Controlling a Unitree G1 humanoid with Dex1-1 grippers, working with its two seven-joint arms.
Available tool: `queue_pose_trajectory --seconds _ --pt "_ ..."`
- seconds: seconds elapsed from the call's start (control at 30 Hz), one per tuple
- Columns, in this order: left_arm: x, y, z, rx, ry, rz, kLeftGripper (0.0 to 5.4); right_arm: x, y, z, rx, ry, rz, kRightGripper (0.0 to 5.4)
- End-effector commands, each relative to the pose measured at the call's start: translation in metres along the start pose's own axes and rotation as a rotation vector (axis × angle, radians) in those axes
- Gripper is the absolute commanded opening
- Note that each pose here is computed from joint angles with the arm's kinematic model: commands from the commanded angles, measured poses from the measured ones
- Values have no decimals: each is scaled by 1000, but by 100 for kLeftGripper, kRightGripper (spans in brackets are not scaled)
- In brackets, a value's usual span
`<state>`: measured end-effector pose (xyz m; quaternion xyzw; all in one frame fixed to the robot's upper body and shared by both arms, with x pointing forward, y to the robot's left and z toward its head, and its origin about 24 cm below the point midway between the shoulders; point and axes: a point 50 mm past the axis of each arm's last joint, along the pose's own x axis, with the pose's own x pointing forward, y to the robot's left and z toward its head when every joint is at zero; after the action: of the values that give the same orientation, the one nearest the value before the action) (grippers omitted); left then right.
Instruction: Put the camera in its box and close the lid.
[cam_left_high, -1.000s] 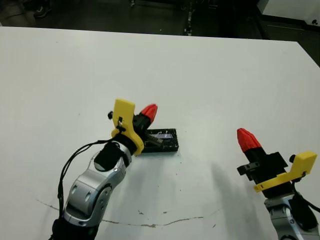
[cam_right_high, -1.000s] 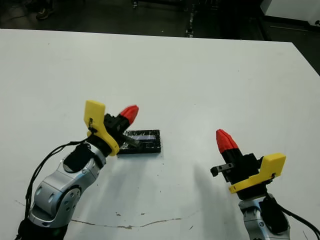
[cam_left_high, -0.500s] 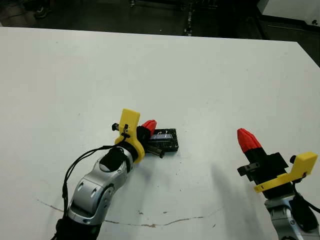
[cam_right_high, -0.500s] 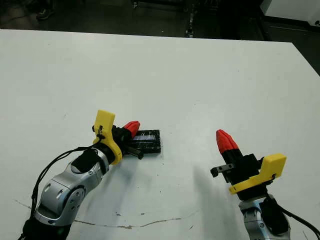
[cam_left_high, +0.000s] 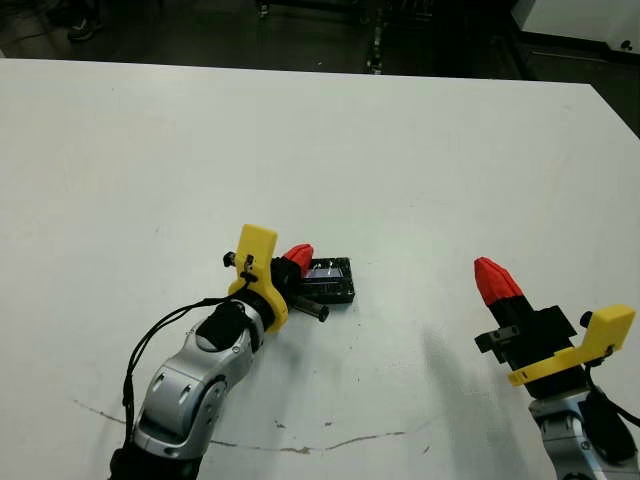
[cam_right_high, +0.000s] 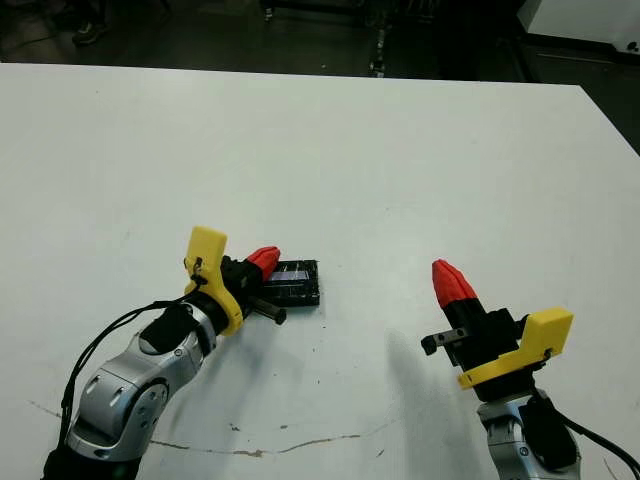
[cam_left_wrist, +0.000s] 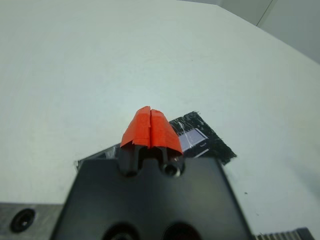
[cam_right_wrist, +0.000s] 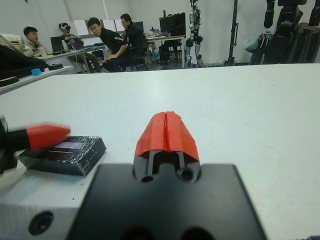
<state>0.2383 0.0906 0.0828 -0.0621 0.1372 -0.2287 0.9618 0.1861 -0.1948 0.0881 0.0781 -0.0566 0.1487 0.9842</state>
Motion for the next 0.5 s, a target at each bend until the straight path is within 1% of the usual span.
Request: queue_pose_trajectory --seconds 0.03,0.1,0.17,0.3,0.4,0.5 --pt "-12 3 2 11 -28 18 1 -2 -1 0 -15 8 -13 0" --pt "-19 3 17 16 -130 12 1 -2 -1 0 -8 7 -10 0" --pt "-27 6 30 10 -224 8 1 -2 -1 0 -22 4 -13 0" --pt "-41 18 52 41 -421 42 1 -1 -1 1 -22 4 -20 0" --pt "-50 30 63 74 -537 86 1 1 0 2 -13 -2 -20 0" --pt "-58 44 66 87 -602 150 1 4 0 4 -4 -19 -23 0"
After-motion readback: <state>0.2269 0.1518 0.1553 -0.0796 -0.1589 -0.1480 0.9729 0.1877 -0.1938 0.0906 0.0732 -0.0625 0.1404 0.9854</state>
